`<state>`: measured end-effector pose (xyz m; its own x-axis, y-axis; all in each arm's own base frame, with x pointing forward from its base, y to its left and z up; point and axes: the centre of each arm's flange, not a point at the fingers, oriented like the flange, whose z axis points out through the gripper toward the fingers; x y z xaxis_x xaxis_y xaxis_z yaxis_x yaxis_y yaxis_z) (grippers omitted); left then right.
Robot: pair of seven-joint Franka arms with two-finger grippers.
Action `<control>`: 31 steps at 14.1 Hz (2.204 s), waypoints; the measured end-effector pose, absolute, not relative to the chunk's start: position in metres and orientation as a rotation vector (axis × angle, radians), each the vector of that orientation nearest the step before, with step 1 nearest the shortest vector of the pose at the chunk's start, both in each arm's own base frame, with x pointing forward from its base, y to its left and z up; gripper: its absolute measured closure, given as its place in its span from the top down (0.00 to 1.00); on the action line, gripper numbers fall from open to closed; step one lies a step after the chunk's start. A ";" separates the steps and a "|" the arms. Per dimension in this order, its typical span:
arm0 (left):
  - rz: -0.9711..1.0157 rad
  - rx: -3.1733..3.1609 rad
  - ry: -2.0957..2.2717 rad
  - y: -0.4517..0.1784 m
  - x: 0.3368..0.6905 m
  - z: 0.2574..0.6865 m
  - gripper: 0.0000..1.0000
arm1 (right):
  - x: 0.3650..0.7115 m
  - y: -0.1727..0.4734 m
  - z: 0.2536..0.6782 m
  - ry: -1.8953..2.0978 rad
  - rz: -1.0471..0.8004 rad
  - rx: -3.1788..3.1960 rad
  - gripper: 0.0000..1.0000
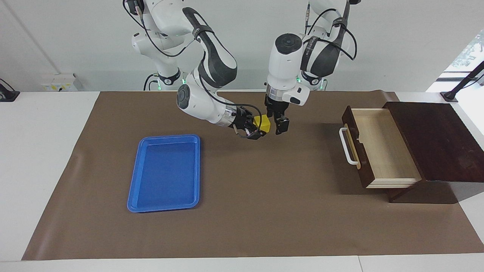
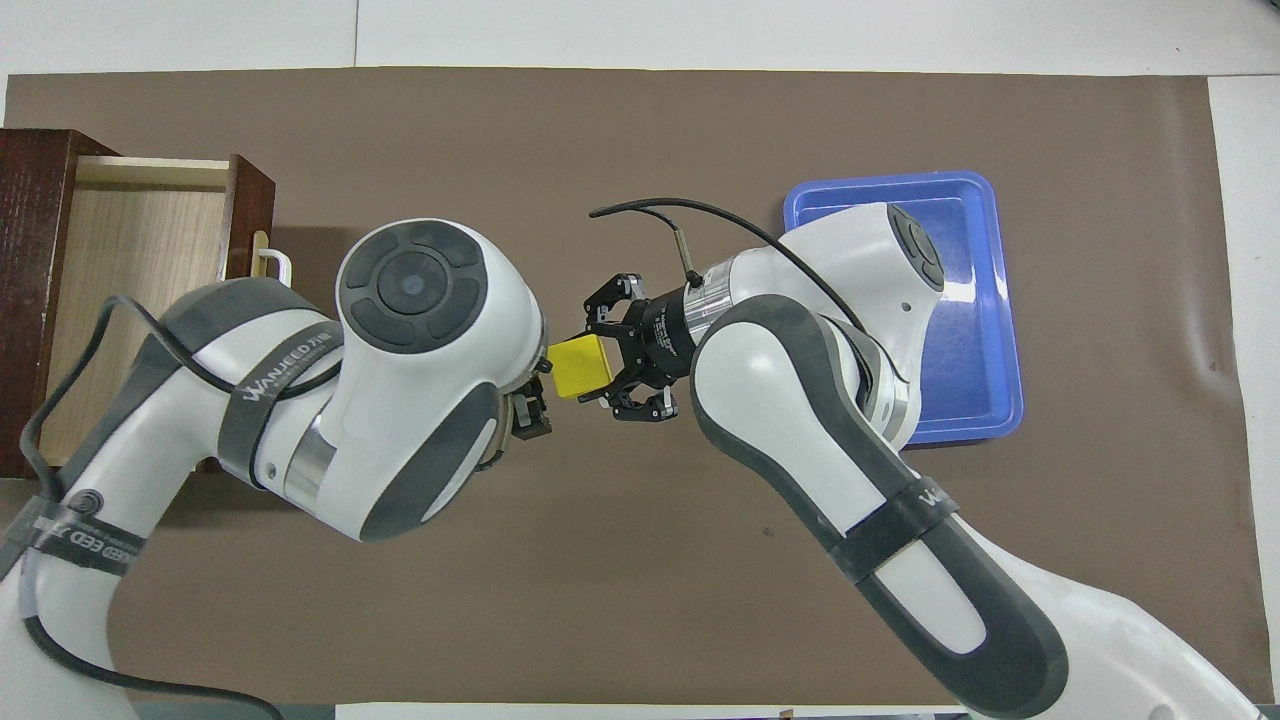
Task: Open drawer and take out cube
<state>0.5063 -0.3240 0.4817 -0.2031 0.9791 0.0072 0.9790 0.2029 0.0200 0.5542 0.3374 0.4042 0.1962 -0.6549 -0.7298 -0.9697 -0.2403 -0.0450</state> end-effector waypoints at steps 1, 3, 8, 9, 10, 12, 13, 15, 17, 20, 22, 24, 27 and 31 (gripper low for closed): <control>0.030 2.001 2.427 -0.302 0.518 0.476 1.00 | 0.555 0.337 0.406 1.509 0.811 -1.968 0.56; 0.025 2.059 2.400 -0.254 0.538 0.457 1.00 | 0.560 0.332 0.408 1.514 0.802 -1.957 0.56; 0.034 2.216 2.233 -0.128 0.576 0.431 1.00 | 0.610 0.237 0.409 1.649 0.725 -1.805 0.56; 0.035 2.249 2.199 -0.103 0.581 0.431 1.00 | 0.622 0.207 0.407 1.685 0.714 -1.765 0.56; 0.036 2.278 2.170 -0.077 0.585 0.431 1.00 | 0.630 0.180 0.403 1.713 0.715 -1.750 0.56; 0.037 2.328 2.112 -0.042 0.588 0.433 1.00 | 0.639 0.138 0.392 1.769 0.690 -1.768 0.56; 0.043 2.346 2.094 -0.032 0.588 0.435 1.00 | 0.642 0.121 0.385 1.797 0.676 -1.765 0.56; 0.062 2.380 2.068 -0.016 0.588 0.436 1.00 | 0.647 0.094 0.372 1.836 0.647 -1.780 0.56; 0.081 2.401 2.060 0.010 0.589 0.436 1.00 | 0.648 0.063 0.356 1.821 0.619 -1.809 0.56; 0.086 2.455 2.007 0.060 0.586 0.436 1.00 | 0.639 0.016 0.315 1.778 0.615 -1.855 0.56; 0.089 2.476 1.982 0.082 0.584 0.436 1.00 | 0.629 0.001 0.294 1.750 0.621 -1.887 0.56; 0.085 2.489 1.963 0.083 0.583 0.436 1.00 | 0.623 -0.004 0.282 1.750 0.622 -1.896 0.56; 0.071 2.562 1.885 0.074 0.583 0.438 1.00 | 0.613 -0.005 0.265 1.759 0.604 -1.911 0.56; 0.002 2.750 1.665 0.009 0.575 0.486 1.00 | 0.606 -0.005 0.259 1.736 0.600 -1.937 0.56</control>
<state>0.5749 0.0094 0.4856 0.4644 0.8848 0.0392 0.8849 -0.4617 -0.0619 0.6056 -0.0054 0.2588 0.1047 -0.7899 -0.6043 -0.9944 -0.0907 -0.0536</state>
